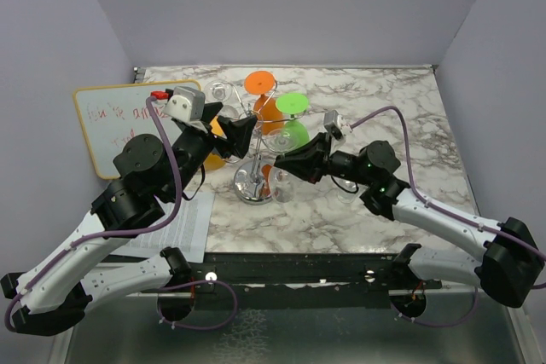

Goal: Place the wine glass upside down on the wine glass rack

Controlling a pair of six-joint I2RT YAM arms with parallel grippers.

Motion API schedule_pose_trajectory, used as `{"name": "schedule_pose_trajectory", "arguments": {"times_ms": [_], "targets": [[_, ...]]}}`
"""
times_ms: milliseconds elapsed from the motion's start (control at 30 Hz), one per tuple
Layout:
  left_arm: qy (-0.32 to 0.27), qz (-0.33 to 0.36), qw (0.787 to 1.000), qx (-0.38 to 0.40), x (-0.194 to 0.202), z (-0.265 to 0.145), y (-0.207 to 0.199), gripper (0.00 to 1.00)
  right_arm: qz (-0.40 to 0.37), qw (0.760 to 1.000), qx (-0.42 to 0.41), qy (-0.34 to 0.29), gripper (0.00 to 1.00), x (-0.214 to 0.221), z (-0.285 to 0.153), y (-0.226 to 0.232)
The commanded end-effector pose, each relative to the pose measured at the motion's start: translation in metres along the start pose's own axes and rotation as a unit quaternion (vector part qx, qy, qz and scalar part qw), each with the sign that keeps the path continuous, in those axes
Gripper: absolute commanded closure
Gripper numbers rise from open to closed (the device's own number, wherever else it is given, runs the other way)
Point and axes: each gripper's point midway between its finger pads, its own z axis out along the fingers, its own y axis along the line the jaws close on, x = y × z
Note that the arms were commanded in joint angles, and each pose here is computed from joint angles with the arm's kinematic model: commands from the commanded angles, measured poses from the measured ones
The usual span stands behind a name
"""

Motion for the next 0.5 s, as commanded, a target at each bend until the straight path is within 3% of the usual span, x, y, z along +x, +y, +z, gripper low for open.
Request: {"name": "schedule_pose_trajectory", "arguments": {"times_ms": [0,233,467], "targets": [[-0.003,0.001,1.0,-0.009,0.0,-0.004,0.005,0.18,0.006,0.999,0.04,-0.018,0.87,-0.004,0.004,-0.016],[-0.002,0.002,1.0,-0.011,0.001,-0.005,0.006,0.18,0.014,0.998,0.056,-0.023,0.84,-0.002,0.002,-0.021],[-0.001,0.002,1.0,-0.012,0.002,-0.005,0.006,0.18,0.031,0.997,0.07,-0.017,0.66,0.006,-0.001,-0.025]]}}
